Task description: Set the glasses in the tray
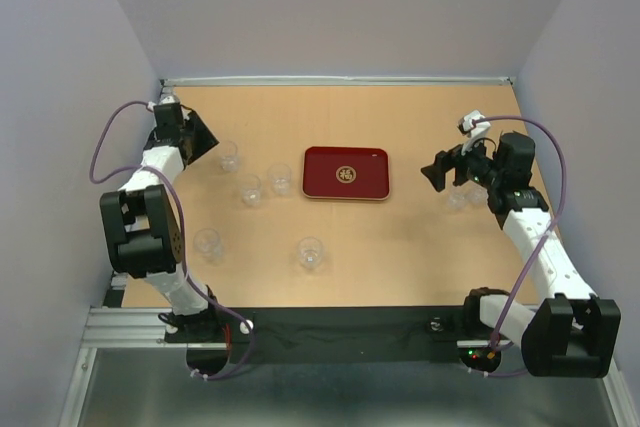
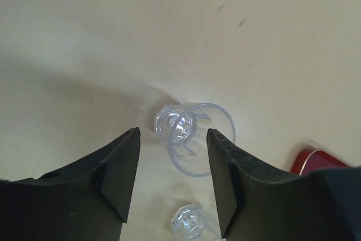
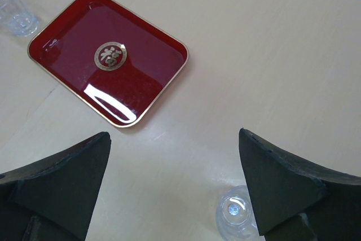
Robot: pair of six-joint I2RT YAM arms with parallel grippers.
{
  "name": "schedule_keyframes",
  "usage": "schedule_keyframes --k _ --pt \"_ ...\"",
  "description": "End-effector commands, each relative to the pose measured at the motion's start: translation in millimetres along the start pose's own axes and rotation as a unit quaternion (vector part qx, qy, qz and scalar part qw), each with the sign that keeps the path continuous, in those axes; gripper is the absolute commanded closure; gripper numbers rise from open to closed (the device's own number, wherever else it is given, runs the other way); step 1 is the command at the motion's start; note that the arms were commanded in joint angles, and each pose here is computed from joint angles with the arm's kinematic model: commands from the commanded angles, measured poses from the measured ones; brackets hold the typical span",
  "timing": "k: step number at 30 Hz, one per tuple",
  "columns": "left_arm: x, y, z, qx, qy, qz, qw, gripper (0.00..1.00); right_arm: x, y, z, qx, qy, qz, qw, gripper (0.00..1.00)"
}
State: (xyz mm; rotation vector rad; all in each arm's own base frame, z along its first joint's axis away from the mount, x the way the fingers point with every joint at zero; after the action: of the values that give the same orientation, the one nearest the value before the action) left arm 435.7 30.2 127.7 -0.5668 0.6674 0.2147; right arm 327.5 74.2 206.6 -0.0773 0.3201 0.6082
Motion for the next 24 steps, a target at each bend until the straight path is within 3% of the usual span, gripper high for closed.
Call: schedule_keyframes --k 1,8,11,12,17,24 --pt "8.1 -7.6 3.1 0.031 0.005 0.009 0.999 0.39 -3.9 -4.5 13.2 -0.023 -0.018 -0.014 0.999 0.0" --pt "20.8 -5.7 -11.6 0.054 0.026 0.028 0.998 0.49 -3.6 -6.6 11.1 -0.023 -0.015 -0.019 0.999 0.0" --pt "22.9 -5.8 -14.9 0.064 0.028 0.038 0.997 0.6 -2.9 -6.8 10.6 -0.023 -0.014 -0.019 0.999 0.0" --pt "22.3 -6.8 -15.6 0.07 0.029 0.039 0.996 0.71 -3.4 -7.4 10.9 -0.024 -0.014 -0.02 0.999 0.0" --pt "15.0 -15.2 -9.1 0.084 0.012 0.042 0.995 0.94 -4.0 -8.2 10.8 -0.025 -0.014 -0.023 0.999 0.0" --pt "-12.4 -67.9 6.4 0.13 -0.044 -0.002 0.991 1.0 -5.0 -8.5 10.6 -0.029 -0.014 -0.026 0.999 0.0"
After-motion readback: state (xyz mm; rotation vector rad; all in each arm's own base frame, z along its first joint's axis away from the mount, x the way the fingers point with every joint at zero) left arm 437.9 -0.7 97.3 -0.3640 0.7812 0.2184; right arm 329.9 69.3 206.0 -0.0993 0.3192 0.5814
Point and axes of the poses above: each gripper's point midway between its finger pads, its own x axis out along the fingers, its own y axis along the line the jaws close on, z = x × y, the point moved 1 cm from there along -x, back along the fingers
